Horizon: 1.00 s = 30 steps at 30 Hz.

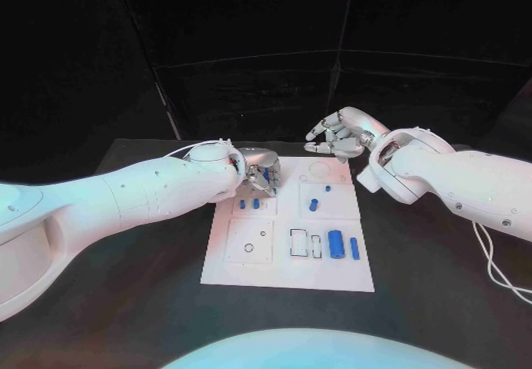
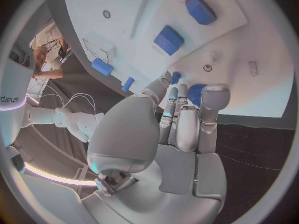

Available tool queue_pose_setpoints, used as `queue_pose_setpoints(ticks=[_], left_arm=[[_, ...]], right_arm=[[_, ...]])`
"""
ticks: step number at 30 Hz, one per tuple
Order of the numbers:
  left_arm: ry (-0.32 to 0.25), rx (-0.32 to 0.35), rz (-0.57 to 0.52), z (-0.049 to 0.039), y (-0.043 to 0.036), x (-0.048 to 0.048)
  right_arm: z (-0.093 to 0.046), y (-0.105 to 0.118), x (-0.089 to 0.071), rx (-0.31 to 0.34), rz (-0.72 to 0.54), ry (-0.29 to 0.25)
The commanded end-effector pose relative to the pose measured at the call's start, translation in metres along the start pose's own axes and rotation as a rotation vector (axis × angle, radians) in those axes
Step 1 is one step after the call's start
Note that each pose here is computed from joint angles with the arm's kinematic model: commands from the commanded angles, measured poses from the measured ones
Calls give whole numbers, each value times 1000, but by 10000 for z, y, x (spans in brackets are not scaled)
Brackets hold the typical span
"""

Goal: Assemble the parts on the task board

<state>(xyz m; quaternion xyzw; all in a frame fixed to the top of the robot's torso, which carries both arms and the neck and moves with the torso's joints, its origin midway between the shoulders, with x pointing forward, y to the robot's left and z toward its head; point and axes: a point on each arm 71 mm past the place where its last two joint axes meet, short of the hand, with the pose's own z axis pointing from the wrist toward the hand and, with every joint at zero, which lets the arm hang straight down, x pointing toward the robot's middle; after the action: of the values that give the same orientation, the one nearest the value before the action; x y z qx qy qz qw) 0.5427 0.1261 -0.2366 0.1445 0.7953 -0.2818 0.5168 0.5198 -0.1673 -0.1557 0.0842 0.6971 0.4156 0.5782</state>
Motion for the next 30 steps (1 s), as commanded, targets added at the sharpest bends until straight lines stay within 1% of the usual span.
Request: queue_pose_setpoints(ticks=[1,6,13,20,30], left_arm=[[20,-17,27,9,5,10],[23,-28,29,21,15,15],[30,-29,30,47,-6,20],[35,-36,31,62,7,19],[60,-37,30,79,-3,42]], right_arm=[[6,10,-17,-9,-4,-11],[8,6,-19,-8,-4,-12],[12,10,-14,-8,-4,-10],[15,13,-10,-9,-4,-8],[16,16,-8,-10,-4,-8]])
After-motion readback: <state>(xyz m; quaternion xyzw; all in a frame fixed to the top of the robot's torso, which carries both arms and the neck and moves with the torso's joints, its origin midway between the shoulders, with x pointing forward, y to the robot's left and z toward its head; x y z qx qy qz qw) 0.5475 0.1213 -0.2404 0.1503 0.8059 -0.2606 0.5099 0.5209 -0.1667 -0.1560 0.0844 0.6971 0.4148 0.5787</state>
